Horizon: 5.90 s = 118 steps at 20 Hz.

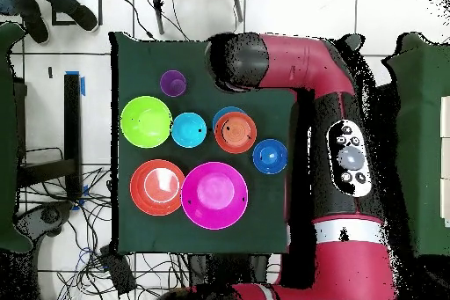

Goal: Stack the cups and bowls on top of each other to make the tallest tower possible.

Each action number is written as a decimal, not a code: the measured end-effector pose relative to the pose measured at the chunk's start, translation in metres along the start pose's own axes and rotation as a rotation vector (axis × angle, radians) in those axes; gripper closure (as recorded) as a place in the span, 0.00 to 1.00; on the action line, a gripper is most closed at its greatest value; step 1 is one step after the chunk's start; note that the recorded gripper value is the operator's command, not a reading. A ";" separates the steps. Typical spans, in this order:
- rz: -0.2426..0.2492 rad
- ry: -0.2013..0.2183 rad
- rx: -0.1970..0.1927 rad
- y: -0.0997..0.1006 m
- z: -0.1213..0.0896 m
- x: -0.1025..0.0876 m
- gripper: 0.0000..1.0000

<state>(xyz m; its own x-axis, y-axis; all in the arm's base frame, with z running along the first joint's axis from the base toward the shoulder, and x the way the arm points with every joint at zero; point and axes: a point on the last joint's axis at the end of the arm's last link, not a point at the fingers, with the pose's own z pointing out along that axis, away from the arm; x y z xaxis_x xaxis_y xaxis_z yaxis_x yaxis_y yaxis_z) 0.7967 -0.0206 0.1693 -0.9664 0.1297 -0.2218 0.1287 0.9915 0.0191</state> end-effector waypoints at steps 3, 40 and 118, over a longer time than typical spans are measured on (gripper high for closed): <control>0.000 0.003 0.004 0.004 0.000 0.002 0.00; 0.010 0.174 0.016 0.092 -0.020 -0.060 0.00; 0.141 -0.131 0.175 0.115 0.027 0.011 0.00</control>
<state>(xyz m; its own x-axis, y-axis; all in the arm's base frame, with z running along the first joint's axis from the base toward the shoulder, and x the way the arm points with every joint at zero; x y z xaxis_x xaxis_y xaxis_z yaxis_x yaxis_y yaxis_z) 0.8070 0.0950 0.1427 -0.9005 0.2525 -0.3540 0.3073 0.9456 -0.1073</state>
